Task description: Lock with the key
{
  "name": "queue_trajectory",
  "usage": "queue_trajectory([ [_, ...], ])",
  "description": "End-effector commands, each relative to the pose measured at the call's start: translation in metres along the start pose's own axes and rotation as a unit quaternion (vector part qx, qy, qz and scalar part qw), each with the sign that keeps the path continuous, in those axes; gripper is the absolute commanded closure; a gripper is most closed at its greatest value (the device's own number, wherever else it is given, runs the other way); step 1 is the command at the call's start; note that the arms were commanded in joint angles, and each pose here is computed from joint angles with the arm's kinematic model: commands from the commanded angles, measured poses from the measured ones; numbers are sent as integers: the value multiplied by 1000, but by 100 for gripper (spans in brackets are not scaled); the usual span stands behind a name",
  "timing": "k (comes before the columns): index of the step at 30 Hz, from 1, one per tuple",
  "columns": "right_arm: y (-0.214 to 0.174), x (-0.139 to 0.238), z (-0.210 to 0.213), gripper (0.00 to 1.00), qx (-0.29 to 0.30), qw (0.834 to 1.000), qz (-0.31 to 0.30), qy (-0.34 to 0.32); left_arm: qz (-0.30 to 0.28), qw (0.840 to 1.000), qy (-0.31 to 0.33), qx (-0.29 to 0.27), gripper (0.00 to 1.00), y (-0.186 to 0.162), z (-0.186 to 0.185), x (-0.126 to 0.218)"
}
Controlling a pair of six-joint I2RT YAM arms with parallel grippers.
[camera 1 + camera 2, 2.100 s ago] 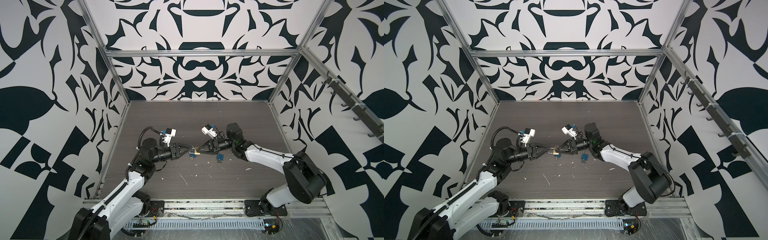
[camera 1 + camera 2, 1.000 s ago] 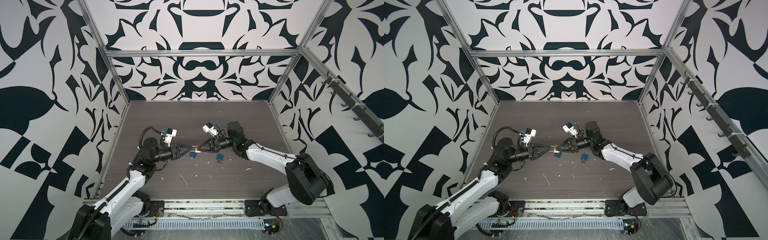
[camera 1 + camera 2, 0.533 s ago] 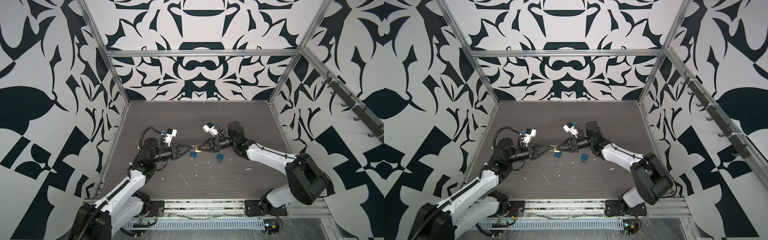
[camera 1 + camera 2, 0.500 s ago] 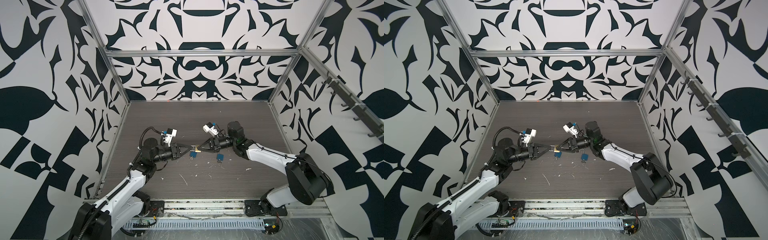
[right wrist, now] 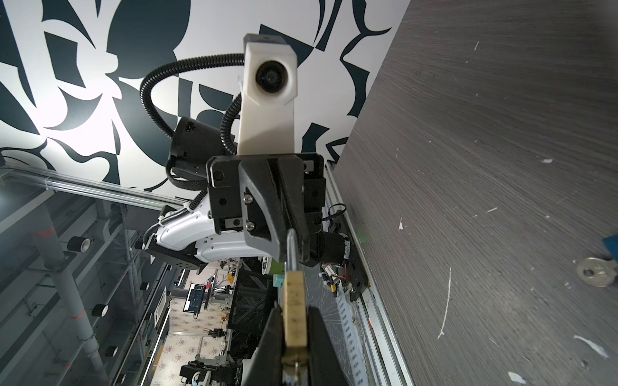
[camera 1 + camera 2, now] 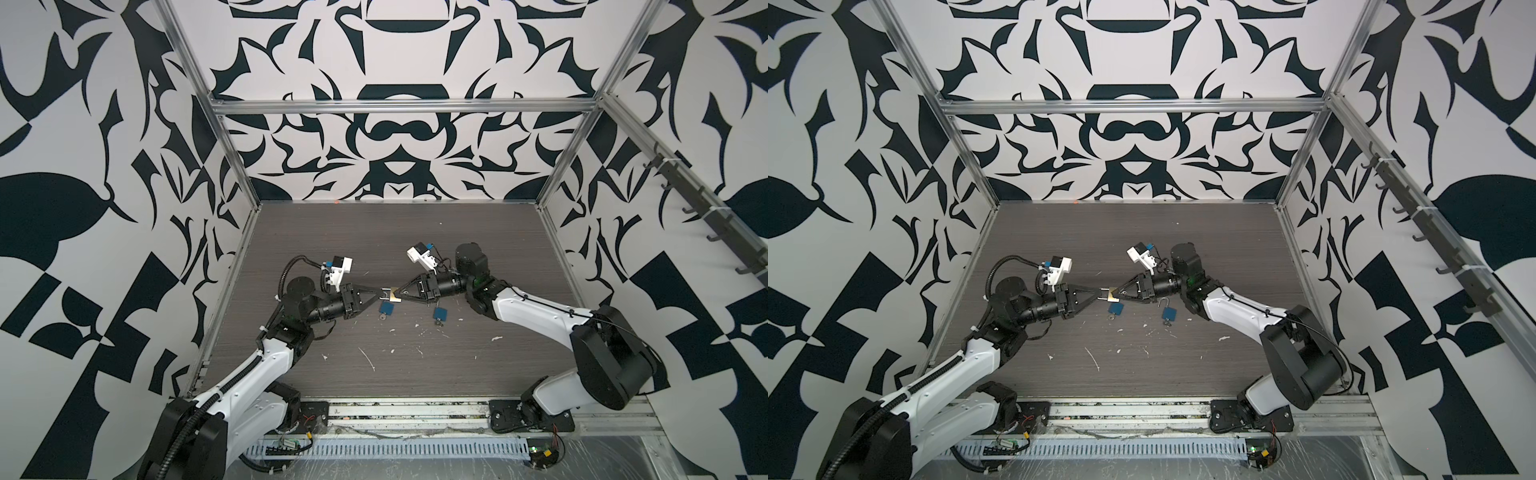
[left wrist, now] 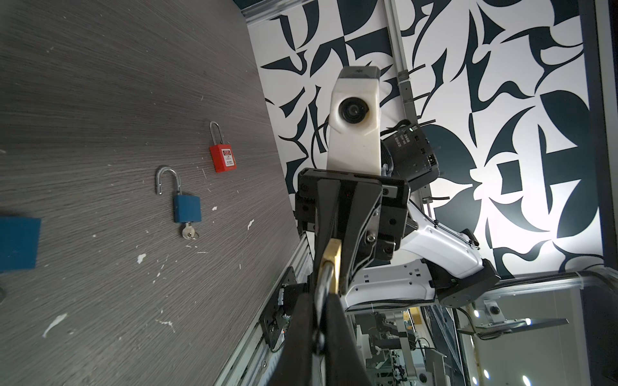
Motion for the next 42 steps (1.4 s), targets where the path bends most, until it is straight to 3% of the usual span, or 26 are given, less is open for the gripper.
queue_trajectory([
  [1,9,-4,13,100,53,998,-21,9,11,1000,-10,-9,100,-5,0,0],
  [42,29,-43,12,100,73,997,-21,-1,49,997,-46,-46,100,-20,-13,-20],
])
Point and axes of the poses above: each gripper's point midway between its finger pads, its own x axis back along the fingers, its own z axis along the line the jaws close on, y = z × x, the point moved 9 cm from there along x, back along the fingers, and after that the axes turned 1 degree about -x, right-handed, at the moved point
